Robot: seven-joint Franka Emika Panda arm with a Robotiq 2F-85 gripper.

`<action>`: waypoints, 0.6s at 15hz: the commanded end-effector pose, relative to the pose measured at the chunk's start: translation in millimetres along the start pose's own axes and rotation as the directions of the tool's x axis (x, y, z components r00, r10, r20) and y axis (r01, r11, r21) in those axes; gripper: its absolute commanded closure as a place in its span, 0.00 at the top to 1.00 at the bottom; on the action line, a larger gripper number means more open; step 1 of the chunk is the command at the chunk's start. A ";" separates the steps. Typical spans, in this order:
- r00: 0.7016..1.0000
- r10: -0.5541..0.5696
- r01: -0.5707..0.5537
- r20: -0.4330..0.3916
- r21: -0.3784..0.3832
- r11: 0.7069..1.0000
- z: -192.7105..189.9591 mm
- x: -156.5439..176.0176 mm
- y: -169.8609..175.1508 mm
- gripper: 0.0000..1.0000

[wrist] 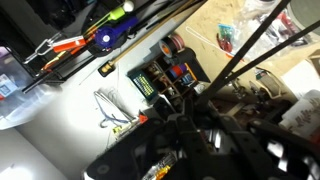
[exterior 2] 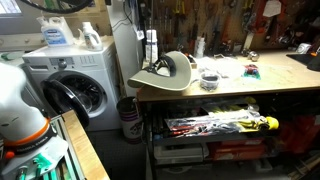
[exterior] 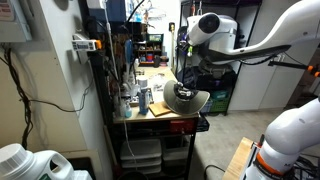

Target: Unhook the fishing hat from the wall hook and place it on the table using the hat adjusting string

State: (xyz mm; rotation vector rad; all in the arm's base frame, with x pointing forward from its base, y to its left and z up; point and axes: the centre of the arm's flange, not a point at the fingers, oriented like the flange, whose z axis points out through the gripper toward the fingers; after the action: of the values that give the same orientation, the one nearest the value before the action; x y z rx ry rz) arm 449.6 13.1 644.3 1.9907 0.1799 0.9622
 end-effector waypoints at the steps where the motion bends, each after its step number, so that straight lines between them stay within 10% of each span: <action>1: 0.999 0.029 -0.027 0.032 -0.047 0.999 15.0 -5.6 -18.9 0.04; 9: 0.982 0.174 -0.180 -0.077 -0.075 0.981 23.2 14.2 -37.0 0.04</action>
State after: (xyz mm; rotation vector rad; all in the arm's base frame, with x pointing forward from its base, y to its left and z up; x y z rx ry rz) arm 474.0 24.7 613.9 1.9562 0.0269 1.0788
